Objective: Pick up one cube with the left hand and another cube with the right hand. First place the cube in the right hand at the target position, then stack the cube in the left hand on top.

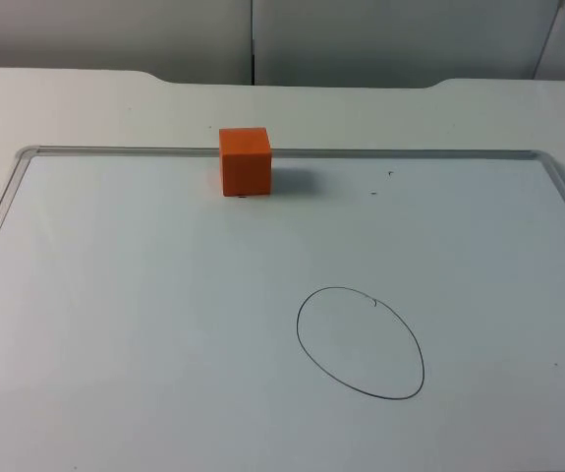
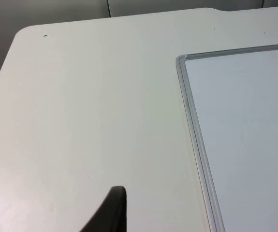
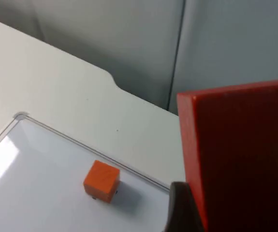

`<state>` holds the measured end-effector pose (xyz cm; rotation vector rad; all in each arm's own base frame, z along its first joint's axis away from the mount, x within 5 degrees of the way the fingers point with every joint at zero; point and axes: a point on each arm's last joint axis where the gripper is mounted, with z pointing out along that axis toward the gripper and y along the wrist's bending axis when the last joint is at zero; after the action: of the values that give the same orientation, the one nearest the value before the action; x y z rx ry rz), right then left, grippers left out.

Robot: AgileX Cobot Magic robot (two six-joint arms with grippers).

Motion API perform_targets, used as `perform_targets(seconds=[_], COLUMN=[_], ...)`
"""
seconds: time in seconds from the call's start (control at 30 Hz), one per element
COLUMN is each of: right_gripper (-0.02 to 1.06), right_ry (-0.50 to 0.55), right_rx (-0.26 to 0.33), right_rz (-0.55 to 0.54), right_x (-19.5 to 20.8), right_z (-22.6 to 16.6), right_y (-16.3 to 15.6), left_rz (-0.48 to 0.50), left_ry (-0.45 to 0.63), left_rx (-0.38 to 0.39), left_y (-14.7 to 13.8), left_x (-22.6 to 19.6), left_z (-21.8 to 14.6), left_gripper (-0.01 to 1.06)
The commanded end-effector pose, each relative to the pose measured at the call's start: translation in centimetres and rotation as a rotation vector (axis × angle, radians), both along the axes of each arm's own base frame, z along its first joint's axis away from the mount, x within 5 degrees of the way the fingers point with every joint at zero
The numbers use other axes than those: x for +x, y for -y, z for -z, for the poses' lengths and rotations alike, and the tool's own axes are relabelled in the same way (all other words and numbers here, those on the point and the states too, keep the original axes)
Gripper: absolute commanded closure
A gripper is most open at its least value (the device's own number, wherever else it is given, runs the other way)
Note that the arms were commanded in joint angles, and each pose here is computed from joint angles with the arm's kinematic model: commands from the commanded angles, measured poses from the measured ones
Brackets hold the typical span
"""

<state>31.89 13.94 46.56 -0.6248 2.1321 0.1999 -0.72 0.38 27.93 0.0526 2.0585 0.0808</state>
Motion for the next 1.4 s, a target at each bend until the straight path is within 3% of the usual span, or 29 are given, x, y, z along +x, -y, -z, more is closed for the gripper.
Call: perform_targets(seconds=[0.0, 0.27, 0.53, 0.8, 1.0, 1.27, 1.37], right_gripper=[1.05, 1.05, 1.05, 1.05, 1.05, 1.05, 1.05], right_ry=[0.01, 0.066, 0.167, 0.062, 0.061, 0.108, 0.127], right_rx=[-0.014, -0.007, 0.077, 0.067, 0.094, 0.11, 0.114], right_rz=[-0.051, -0.051, 0.004, 0.05, 0.062, 0.047, 0.047], right_x=[-1.6, -4.4, -9.5, -11.7, -12.5, -14.9, -15.8], right_z=[-1.1, -3.3, -1.3, 2.8, 4.4, 3.8, 3.3], right_y=[0.2, 1.5, 3.9, 5.0, 5.3, 6.2, 6.7], left_rz=[-0.003, -0.003, -0.003, -0.001, 0.098, 0.158, 0.206], left_ry=[0.01, 0.01, 0.01, 0.012, 0.054, 0.079, 0.076], left_rx=[-0.006, -0.006, -0.006, -0.005, -0.162, -0.176, -0.223], left_y=[0.0, 0.0, 0.0, 0.0, 1.5, 2.0, 2.6], left_x=[0.0, 0.0, 0.0, 0.0, 0.7, 5.5, 8.4], left_z=[0.0, 0.0, 0.0, 0.0, -1.4, -3.4, -3.7], left_gripper=[0.0, 0.0, 0.0, 0.0, 0.0, 0.0, 0.0])
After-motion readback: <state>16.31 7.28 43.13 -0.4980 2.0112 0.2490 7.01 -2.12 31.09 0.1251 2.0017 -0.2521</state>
